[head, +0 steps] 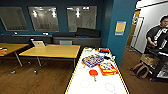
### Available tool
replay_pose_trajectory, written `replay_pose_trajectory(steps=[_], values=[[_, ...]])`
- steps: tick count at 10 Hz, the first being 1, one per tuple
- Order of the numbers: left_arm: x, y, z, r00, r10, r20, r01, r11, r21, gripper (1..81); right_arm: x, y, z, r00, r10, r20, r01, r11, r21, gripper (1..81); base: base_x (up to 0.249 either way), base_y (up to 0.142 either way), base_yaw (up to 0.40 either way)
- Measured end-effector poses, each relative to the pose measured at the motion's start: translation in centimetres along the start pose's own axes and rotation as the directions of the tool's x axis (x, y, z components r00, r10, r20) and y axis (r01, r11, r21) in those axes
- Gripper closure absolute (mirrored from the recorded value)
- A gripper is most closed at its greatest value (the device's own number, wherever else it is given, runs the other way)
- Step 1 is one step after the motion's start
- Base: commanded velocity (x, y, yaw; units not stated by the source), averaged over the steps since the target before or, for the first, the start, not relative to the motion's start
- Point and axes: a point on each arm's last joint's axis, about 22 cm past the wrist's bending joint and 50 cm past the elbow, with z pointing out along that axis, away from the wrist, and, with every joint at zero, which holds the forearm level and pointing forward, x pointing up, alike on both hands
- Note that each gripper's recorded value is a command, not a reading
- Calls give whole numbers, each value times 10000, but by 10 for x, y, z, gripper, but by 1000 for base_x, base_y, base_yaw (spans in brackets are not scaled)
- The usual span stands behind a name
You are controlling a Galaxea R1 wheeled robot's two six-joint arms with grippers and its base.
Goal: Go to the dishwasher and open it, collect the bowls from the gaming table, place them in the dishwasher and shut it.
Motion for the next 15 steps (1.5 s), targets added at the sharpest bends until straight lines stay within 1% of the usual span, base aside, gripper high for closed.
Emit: replay_pose_trajectory(steps=[1,2,3,5,6,7,8,10,11,12,14,15], values=[[5,2,3,10000,35,-80,-35,10000,-9,811,4,-2,1,10000,-28,-60,28,10000,42,811,-145,0,0],[6,9,7,9999,64,-104,-65,9999,-105,811,4,-7,3,10000,-28,-87,29,9999,103,811,-147,0,0],[5,13,10,9999,85,-94,-86,9999,-124,811,2,-10,5,10000,-49,-72,49,9999,115,811,-148,0,0],[-6,7,13,10000,71,4,-71,9999,115,811,1,-11,9,9999,-106,-87,106,9999,32,811,-150,0,0],[-13,1,15,9999,91,100,-94,9995,315,811,1,-12,9,9998,-166,-84,167,9999,41,811,-150,0,0],[-15,-1,17,9997,192,137,-198,9988,450,811,2,-13,9,9997,-212,-92,213,9998,59,811,-151,0,0],[-15,2,21,9995,279,125,-284,9985,475,811,0,-17,11,9995,-296,-70,297,9995,94,811,-151,0,0],[-24,16,28,9995,267,188,-273,9991,310,811,-6,-22,13,9991,-428,-1,427,9989,172,811,-151,0,0],[-28,16,28,9991,348,245,-355,9989,307,811,-8,-19,12,9988,-492,29,492,9987,132,811,-150,0,0],[-29,14,27,9988,417,267,-427,9984,364,811,-12,-17,12,9987,-509,75,508,9987,106,811,-151,0,0],[-29,13,28,9987,427,273,-439,9981,424,811,-19,-15,11,9986,-514,147,513,9987,71,811,-151,0,0],[-29,12,30,9987,440,267,-453,9978,491,811,-19,-18,12,9986,-515,146,514,9986,106,811,-155,0,0]])
